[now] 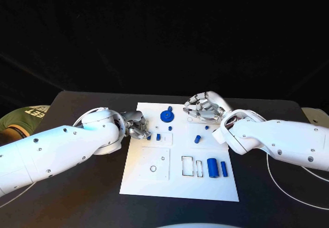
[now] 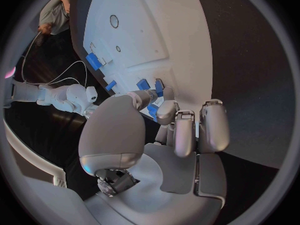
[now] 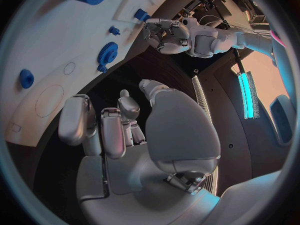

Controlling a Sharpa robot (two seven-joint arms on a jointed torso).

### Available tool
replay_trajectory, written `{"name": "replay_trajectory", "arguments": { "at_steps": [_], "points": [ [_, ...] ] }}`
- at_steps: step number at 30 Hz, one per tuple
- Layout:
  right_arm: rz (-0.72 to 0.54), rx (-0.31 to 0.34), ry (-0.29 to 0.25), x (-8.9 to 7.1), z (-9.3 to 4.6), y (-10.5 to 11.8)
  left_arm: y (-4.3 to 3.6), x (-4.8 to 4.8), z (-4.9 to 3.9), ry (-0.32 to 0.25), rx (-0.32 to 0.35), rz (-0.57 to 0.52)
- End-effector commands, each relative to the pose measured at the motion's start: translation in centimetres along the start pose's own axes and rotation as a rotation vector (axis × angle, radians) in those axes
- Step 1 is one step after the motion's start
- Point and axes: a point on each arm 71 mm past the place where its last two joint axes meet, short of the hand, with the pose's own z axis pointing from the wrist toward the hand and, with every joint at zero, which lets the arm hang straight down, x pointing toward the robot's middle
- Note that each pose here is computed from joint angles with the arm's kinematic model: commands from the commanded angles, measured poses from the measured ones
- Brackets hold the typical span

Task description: Assemble the parts on the task board

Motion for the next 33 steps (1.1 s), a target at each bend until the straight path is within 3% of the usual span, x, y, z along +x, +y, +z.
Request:
{"name": "replay_trajectory", "arguments": {
  "at_steps": [1, 33],
  "points": [
    [-0.002, -0.013, 0.007, 0.1, -0.03, 0.12, -0.11, 0.43, 0.04, 0.026, 0.012, 0.023],
    [-0.003, -0.012, 0.005, 0.03, -0.06, 0.06, -0.23, 0.63, -0.08, 0.036, 0.023, -0.011]
  ]
}}
